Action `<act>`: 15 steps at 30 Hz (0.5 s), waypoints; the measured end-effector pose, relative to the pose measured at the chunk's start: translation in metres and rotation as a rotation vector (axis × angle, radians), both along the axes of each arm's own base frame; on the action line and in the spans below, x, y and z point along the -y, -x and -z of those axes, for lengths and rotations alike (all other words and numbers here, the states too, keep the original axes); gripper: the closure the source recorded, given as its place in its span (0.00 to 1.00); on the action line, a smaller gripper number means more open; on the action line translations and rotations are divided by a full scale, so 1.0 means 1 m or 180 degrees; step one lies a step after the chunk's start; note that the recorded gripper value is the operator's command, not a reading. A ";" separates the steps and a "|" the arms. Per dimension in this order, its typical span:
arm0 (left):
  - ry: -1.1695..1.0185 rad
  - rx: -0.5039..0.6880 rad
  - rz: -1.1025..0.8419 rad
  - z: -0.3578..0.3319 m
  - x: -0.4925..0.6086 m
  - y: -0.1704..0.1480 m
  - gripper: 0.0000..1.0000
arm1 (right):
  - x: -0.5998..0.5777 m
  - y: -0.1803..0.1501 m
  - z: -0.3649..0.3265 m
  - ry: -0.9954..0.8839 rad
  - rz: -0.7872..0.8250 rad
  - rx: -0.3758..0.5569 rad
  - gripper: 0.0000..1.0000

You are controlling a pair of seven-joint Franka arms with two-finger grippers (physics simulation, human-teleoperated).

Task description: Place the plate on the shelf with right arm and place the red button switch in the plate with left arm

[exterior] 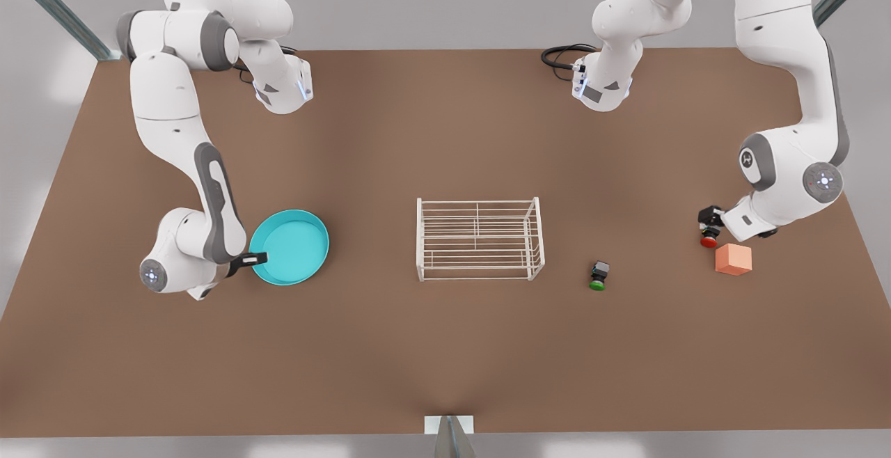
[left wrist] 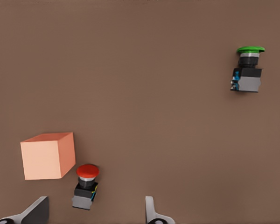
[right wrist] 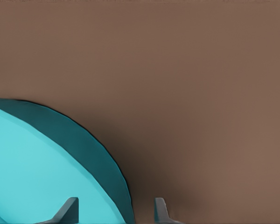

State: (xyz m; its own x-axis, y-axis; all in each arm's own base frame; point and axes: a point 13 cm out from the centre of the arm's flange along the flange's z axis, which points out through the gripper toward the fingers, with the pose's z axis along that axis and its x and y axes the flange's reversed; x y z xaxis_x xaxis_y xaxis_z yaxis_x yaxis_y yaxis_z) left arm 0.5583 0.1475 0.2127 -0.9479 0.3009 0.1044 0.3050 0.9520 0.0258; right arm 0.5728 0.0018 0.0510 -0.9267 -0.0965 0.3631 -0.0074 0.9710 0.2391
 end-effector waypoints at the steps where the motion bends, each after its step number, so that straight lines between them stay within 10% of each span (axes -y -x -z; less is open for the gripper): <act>1: 0.0000 -0.0004 0.0026 0.003 -0.003 -0.001 0.00 | 0.001 -0.001 0.000 -0.0003 -0.0005 0.0012 0.49; 8: 0.0021 -0.0096 0.0095 0.026 -0.025 0.021 0.00 | 0.001 -0.004 0.000 -0.0021 -0.0054 0.0063 0.79; 15: 0.0039 -0.0084 0.0193 0.044 -0.030 0.030 0.00 | 0.001 -0.014 -0.018 -0.0052 -0.0105 0.0172 0.81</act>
State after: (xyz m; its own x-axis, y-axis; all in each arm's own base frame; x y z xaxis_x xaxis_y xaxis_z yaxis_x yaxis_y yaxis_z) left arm 0.5282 0.1779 0.1686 -0.9249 0.3591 0.1249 0.3626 0.9319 0.0056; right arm 0.5869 0.0011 0.0689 -0.9411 -0.1329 0.3109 -0.0527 0.9660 0.2532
